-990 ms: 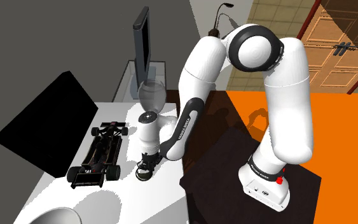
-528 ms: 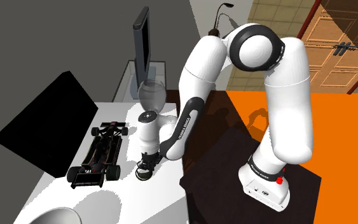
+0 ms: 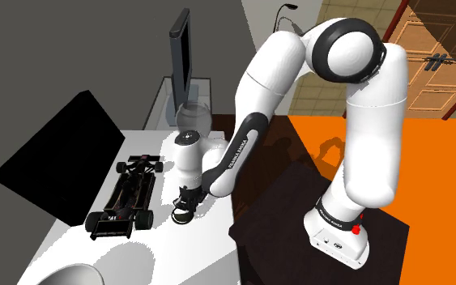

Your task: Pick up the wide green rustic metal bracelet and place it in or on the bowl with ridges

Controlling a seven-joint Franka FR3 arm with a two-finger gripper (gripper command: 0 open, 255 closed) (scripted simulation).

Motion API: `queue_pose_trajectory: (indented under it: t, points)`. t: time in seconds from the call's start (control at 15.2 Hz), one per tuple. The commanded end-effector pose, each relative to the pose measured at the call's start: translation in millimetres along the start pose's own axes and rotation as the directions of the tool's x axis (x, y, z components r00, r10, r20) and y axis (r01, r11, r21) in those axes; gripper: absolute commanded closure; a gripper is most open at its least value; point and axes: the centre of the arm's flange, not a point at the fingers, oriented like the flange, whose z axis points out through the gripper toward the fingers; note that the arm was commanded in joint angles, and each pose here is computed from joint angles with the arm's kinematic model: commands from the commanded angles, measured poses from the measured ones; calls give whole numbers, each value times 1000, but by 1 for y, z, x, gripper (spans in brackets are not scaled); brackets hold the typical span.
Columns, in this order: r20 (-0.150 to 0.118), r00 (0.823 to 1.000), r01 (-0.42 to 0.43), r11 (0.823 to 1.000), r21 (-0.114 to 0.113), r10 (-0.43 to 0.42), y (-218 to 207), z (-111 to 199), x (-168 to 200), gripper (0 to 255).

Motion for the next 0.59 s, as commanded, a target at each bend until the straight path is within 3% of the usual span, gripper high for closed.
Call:
queue_pose_trajectory:
  t: [0.0,0.53]
  points:
    - [0,1000,0,1000,0,0,0,-10,0,255]
    - [0,1000,0,1000,0,0,-1,-52,-1,255]
